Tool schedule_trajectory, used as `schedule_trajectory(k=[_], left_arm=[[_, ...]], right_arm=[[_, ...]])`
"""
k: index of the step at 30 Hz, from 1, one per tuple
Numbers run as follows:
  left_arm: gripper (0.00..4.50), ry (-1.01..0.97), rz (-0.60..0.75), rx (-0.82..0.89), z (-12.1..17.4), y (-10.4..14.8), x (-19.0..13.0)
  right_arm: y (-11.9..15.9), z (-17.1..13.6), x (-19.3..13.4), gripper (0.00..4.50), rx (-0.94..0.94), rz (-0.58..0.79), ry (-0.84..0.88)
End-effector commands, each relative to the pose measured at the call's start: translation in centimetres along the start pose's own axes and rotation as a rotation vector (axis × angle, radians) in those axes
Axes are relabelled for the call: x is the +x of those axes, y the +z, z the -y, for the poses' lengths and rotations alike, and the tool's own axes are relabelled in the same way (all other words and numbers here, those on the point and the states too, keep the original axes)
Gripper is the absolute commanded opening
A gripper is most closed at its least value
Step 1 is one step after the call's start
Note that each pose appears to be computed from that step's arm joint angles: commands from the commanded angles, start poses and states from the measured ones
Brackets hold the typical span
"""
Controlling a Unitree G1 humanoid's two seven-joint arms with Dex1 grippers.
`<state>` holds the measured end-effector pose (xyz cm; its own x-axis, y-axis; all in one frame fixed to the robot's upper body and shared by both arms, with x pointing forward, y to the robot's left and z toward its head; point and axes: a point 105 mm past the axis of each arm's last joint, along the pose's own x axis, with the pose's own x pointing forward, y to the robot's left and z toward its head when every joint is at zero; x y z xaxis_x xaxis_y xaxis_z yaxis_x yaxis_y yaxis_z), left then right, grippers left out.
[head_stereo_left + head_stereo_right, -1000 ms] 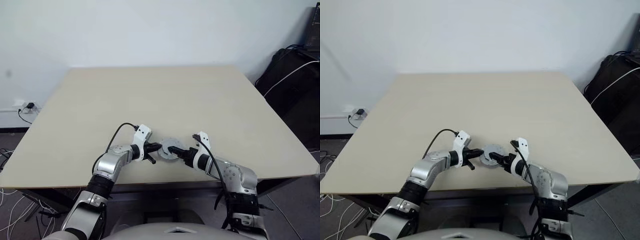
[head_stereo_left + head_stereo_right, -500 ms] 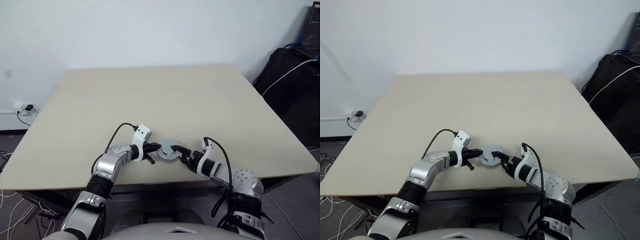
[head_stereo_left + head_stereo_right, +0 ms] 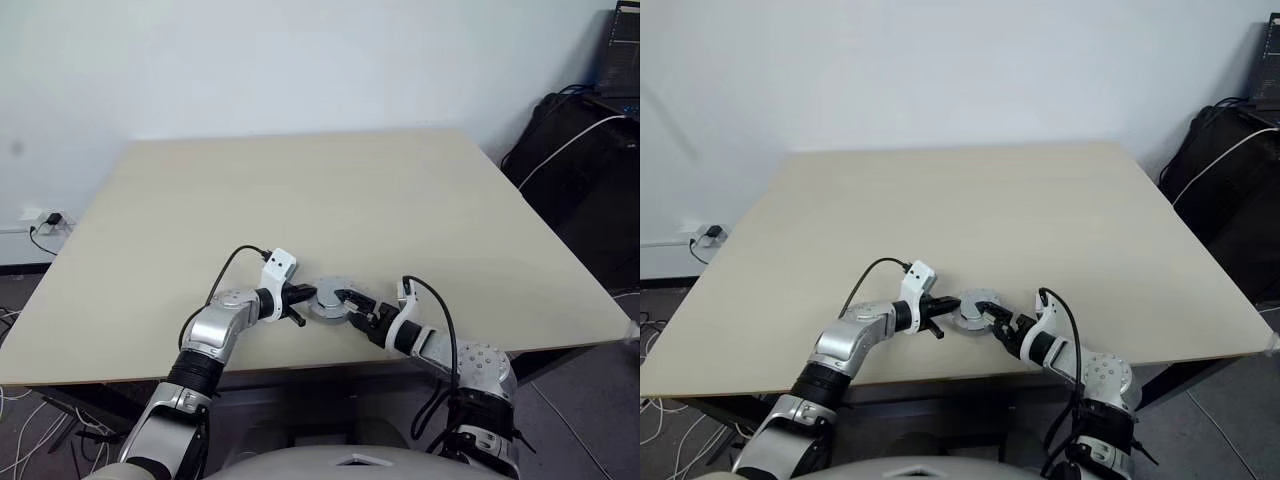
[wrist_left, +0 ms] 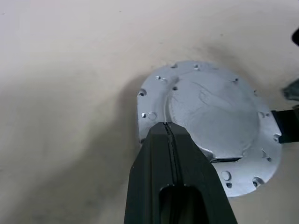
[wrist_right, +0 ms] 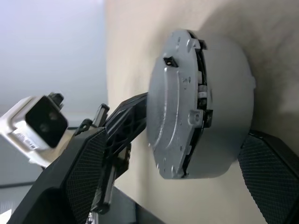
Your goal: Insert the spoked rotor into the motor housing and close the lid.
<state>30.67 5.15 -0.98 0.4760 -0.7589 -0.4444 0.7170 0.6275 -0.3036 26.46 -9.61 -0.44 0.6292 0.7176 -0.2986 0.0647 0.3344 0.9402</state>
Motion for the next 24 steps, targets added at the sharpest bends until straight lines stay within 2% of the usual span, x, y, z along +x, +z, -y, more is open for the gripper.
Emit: schedule_trajectory(k=[1, 5, 8, 14, 17, 24], left_arm=[[0.00, -0.082, -0.047, -0.014, 2.1, -1.2, 1.2], [0.00, -0.082, -0.047, -0.013, 2.1, -1.2, 1.3], [0.00, -0.083, -0.047, -0.011, 2.1, -1.2, 1.3], [0.00, -0.085, -0.047, -0.010, 2.1, -1.1, 1.3], [0.00, -0.085, -0.046, -0.010, 2.1, -1.1, 1.3], [0.00, -0.085, -0.044, -0.011, 2.0, -1.1, 1.3]], right_arm=[[-1.1, -4.3, 2.2, 4.49, -0.025, -0.026, 0.187], [-0.7, -3.6, 2.5, 4.49, -0.023, 0.010, 0.133], [-0.8, -3.0, 2.6, 3.92, -0.023, 0.010, 0.104], [-1.0, -2.8, 2.3, 1.97, -0.036, -0.008, 0.093], [-1.1, -2.3, 2.0, 1.25, -0.036, -0.016, 0.075], [-1.6, -1.1, 1.2, 1.25, -0.059, -0.053, 0.015]])
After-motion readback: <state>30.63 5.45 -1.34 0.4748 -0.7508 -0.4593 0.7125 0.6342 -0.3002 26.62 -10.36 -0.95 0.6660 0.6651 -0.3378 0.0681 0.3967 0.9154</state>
